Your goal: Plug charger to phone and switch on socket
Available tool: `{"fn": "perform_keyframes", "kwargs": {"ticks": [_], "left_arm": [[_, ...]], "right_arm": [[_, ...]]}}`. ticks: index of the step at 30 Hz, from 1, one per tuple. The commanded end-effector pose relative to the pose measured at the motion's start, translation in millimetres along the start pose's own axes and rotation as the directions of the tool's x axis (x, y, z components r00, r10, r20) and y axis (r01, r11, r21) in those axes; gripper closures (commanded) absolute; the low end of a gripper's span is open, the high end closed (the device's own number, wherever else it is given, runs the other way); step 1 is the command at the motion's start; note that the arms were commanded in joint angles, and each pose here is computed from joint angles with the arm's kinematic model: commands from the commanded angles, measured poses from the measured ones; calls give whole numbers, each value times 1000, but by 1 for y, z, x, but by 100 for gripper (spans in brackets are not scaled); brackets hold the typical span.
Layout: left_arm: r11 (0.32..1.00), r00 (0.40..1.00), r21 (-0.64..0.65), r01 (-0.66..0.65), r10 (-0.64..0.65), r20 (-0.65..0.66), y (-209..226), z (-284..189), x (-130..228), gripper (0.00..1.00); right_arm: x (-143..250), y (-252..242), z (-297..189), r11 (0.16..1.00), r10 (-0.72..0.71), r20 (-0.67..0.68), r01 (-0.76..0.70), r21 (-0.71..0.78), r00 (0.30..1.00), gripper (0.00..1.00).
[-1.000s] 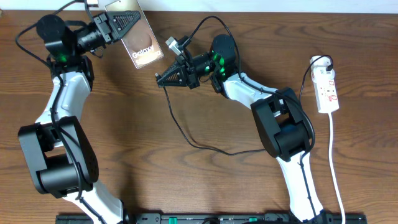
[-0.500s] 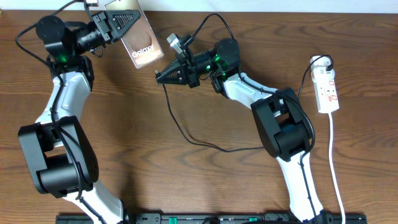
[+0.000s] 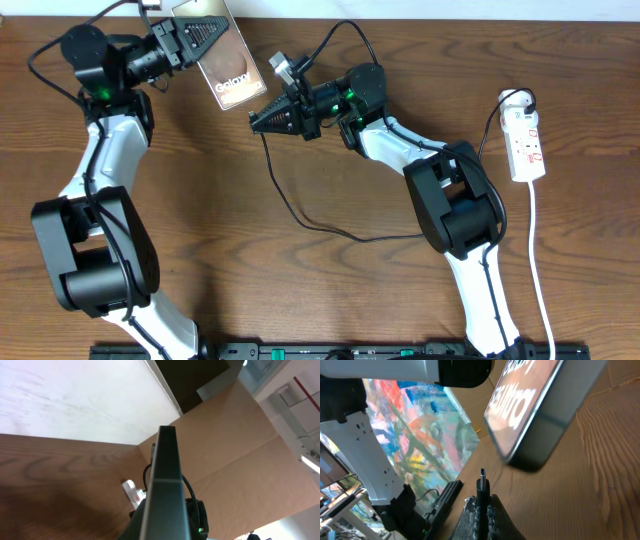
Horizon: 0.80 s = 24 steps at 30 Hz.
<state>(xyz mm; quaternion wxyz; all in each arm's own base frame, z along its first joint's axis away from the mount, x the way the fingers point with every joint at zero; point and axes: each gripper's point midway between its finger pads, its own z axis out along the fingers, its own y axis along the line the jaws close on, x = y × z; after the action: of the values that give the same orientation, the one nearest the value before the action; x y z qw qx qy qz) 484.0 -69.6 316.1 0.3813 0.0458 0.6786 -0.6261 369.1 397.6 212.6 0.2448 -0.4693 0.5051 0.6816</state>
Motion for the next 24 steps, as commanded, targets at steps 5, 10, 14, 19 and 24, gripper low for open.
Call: {"fn": "perform_keyframes", "kwargs": {"ticks": [5,10,14,19,24], "left_arm": [[998,998,21,-66,66,-13,-16,3,-3,93],[997,997,23,-70,70,-16,-16,3,-2,92],[997,997,26,-70,70,-23,-17,4,-1,93],[996,996,36,-76,78,-44,-18,5,3,93],[996,996,37,-75,77,-45,-18,5,3,93]], "right_arm": [[-16,2,-1,998,-52,47,51,27,998,99],[-18,3,-1,997,-66,51,65,28,996,99],[-18,3,-1,997,-67,54,65,30,996,99],[-19,2,-1,997,-68,61,66,35,996,99],[-19,2,-1,997,-67,61,65,35,996,99]]}}
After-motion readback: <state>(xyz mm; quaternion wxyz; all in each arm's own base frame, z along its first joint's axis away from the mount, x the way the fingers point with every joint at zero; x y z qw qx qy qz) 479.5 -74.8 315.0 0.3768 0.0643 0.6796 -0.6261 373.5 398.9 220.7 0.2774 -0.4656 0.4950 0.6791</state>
